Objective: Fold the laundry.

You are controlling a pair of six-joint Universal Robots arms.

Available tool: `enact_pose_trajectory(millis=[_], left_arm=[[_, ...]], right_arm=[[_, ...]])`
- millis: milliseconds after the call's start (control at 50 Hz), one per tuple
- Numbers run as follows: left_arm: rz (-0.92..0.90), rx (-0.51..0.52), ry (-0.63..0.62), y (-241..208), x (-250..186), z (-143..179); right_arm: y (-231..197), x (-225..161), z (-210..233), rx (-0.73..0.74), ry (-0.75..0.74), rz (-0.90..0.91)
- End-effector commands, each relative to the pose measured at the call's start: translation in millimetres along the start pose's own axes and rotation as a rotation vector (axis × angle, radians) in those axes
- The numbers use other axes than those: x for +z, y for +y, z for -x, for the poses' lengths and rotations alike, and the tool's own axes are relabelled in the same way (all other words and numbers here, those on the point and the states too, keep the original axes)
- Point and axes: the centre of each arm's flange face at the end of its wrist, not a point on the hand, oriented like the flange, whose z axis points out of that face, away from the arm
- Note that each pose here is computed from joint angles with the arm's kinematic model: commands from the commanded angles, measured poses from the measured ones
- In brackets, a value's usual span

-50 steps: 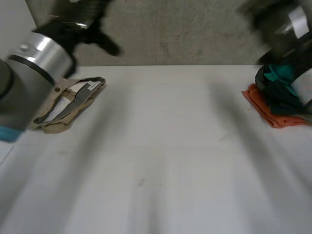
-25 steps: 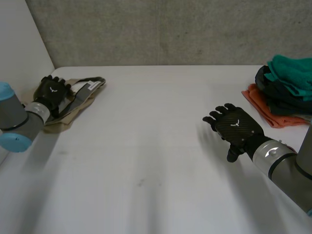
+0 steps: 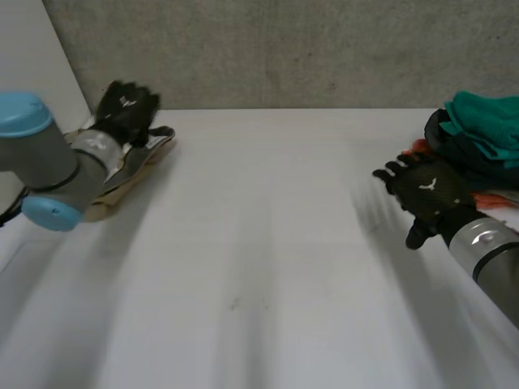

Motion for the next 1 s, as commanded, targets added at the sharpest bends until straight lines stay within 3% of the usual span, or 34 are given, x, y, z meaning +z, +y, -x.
enact_pose_trajectory(millis=[20,80,120,220,300,320,420,480,620,740,840,1000], left_arm=[[-0.122,-0.287,0.207,-69,-25,-93],[-0.136,-0.284,0.271,-70,-25,-134],[-0.135,-0.27,0.268,-67,-21,-146],[-0.085,-0.173,0.124,-54,-12,-134],[0.032,0.013,-0.071,-21,-3,-82],[0.092,0.1,-0.153,-8,-3,-53],[0.241,0.357,-0.278,29,-7,7],[0.288,0.421,-0.316,58,-2,37],[0.31,0.422,-0.305,115,12,85],[0.308,0.297,-0.179,142,17,83],[0.294,0.171,-0.175,153,20,91],[0.286,0.132,-0.194,168,26,97]], right_arm=[[-1,1,-13,0.058,0.077,0.02],[1,0,-12,0.065,0.077,0.033],[2,0,-11,0.067,0.073,0.038],[6,0,-7,0.073,0.056,0.049],[6,0,-7,0.07,0.052,0.045],[5,0,-7,0.067,0.052,0.043],[5,1,-6,0.065,0.048,0.043],[8,1,-4,0.071,0.04,0.05],[11,1,-2,0.075,0.033,0.061],[12,1,-3,0.076,0.035,0.062],[12,2,-3,0.074,0.034,0.063],[15,3,-1,0.074,0.028,0.072]])
